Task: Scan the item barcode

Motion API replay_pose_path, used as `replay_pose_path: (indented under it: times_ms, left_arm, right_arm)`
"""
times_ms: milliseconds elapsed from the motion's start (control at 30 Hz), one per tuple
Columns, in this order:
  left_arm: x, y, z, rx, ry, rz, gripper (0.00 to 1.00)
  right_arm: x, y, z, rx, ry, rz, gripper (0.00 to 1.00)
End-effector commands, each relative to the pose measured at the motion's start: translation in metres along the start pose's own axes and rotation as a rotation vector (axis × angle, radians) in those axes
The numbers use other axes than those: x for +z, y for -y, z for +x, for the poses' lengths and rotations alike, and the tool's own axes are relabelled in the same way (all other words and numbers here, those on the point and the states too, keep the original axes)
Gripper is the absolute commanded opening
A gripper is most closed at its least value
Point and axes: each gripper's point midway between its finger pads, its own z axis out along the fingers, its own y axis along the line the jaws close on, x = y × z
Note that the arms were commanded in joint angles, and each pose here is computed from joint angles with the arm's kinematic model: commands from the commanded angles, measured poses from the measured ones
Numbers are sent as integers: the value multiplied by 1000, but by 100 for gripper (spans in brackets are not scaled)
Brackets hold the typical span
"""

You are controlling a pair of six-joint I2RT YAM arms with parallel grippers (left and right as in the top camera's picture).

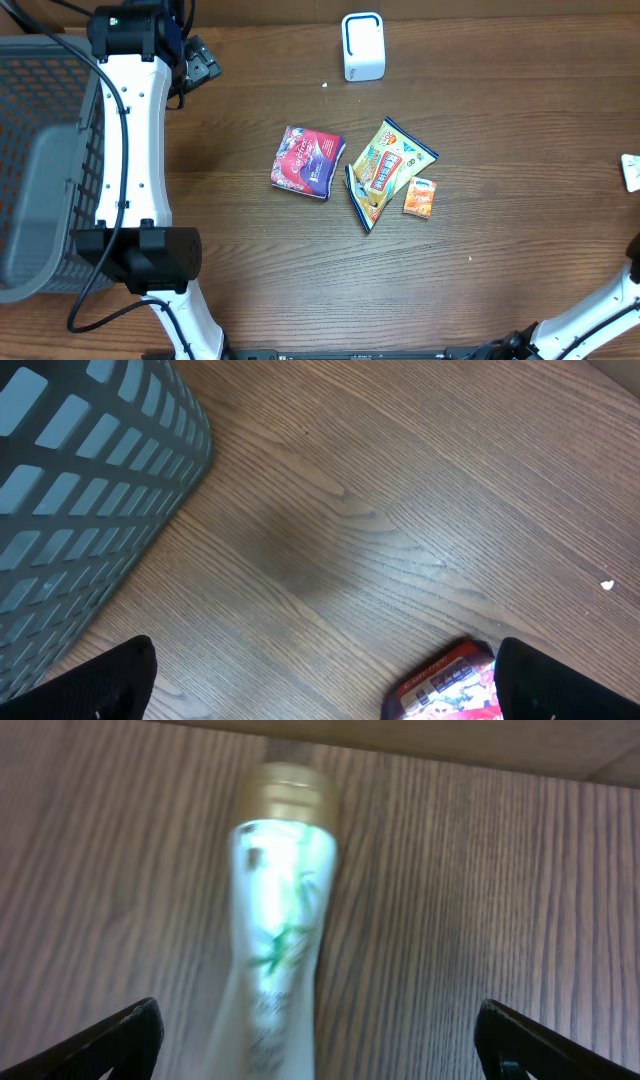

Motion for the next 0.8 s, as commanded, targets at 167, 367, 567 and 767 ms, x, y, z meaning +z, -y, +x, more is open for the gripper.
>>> replay_pose_path:
  times_ms: [167,367,567,767]
  left_arm:
    - [5,0,0,-11,-7,-9,100]
    - [5,0,0,-11,-7,-9,100]
    - [5,0,0,-11,-7,-9,100]
    - [5,0,0,-11,-7,-9,100]
  right_arm:
    - [-142,-84,-37,-20,-19,-584,99]
    - [-253,-153,45,-181,-396,-1154,99]
    - [-277,-169,148,-328,-605,-1022,100]
    - [-281,-162,245,-569,-580,-757,100]
